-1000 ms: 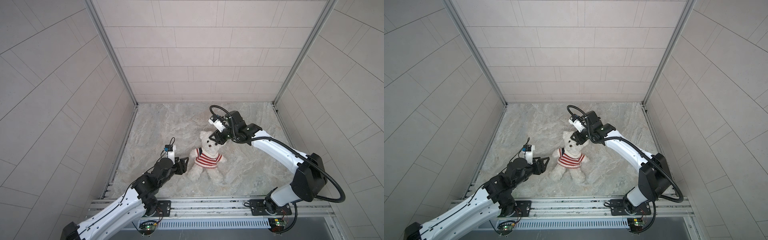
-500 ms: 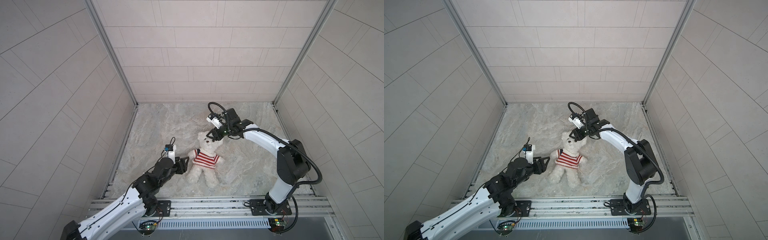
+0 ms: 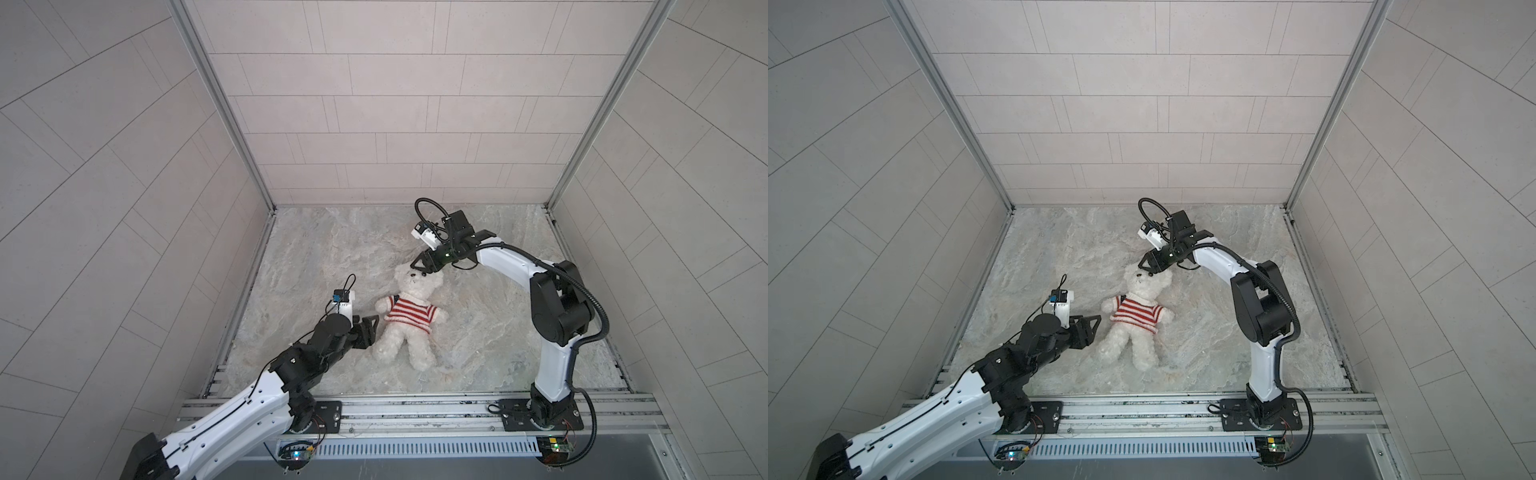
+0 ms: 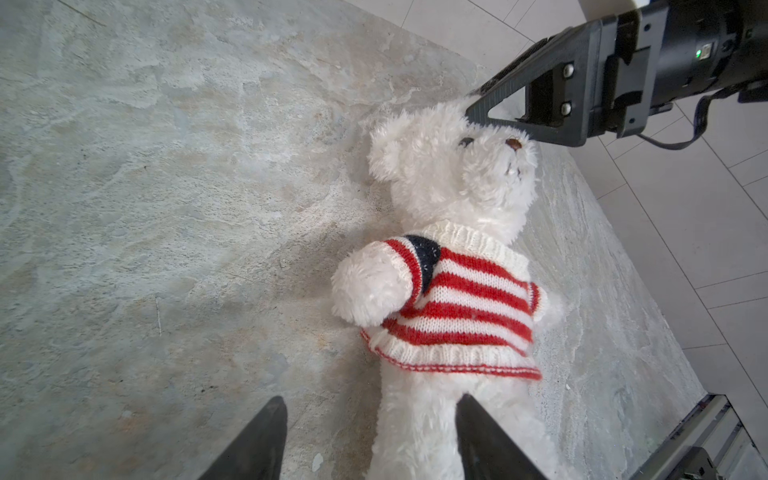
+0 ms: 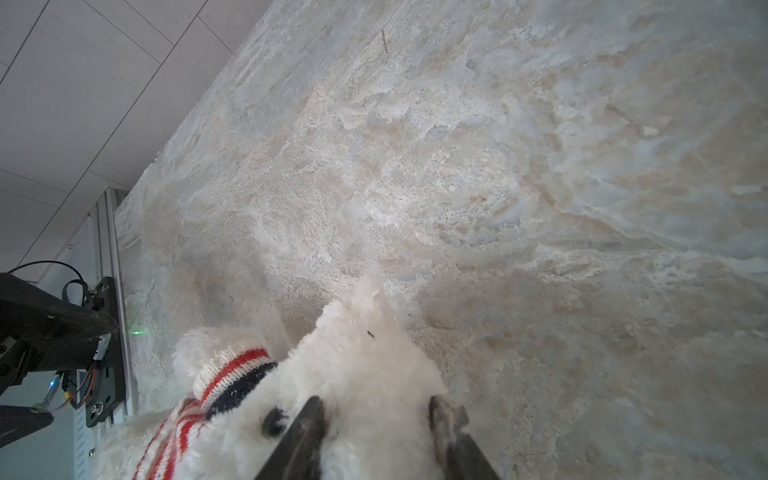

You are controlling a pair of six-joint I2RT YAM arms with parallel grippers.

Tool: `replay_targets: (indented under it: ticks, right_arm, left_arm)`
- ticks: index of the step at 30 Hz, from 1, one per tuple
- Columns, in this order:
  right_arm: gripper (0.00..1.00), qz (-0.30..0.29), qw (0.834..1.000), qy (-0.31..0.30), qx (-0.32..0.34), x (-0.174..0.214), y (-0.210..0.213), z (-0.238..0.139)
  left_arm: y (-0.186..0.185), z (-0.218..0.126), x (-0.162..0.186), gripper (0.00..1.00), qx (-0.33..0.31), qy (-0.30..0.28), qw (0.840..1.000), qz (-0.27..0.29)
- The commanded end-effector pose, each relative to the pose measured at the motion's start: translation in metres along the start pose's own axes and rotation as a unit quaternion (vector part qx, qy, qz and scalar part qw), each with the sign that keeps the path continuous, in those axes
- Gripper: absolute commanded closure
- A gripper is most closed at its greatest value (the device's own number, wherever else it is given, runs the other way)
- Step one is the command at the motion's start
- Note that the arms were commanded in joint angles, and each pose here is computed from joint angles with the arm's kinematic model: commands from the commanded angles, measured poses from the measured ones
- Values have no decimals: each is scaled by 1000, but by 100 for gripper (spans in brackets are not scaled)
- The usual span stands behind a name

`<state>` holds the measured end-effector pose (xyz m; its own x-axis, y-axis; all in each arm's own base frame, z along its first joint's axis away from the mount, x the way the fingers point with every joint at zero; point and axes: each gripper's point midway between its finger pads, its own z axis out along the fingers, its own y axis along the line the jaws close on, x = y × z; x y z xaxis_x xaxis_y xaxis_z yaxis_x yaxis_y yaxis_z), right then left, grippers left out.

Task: Dress the teddy bear
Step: 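Open the right gripper and lift it off the bear's head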

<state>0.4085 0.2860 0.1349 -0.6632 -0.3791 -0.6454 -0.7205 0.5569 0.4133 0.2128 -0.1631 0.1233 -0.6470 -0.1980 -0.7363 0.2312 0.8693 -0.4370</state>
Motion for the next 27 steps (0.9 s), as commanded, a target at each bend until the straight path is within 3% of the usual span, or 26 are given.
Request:
replay_targets:
  ticks: [1, 4, 8, 11, 16, 20, 27]
  right_arm:
    - [52, -18, 1000, -5, -13, -8, 5, -3]
    - [50, -18, 1000, -13, -3, -15, 2, -10]
    - [40, -26, 997, -25, 66, -26, -8, -31]
    - [35, -38, 989, -55, 135, -37, -15, -58]
    - [32, -52, 972, -120, 197, -48, -5, -103]
    - [32, -55, 957, -160, 234, -40, 4, -134]
    - [29, -52, 929, -185, 315, -2, 8, -181]
  left_arm:
    - [-8, -3, -16, 32, 8, -20, 1000, 4]
    - [-8, -4, -17, 31, 9, -22, 1000, 1]
    - [-8, -6, -19, 23, 7, -24, 1000, -3]
    - [-7, -8, -20, 12, 3, -25, 1000, -2]
    - [-1, -13, -24, 6, -19, -28, 999, 12]
    - [3, -17, -28, 0, -34, -30, 999, 25]
    - [6, -31, -41, 0, -55, -37, 996, 54]
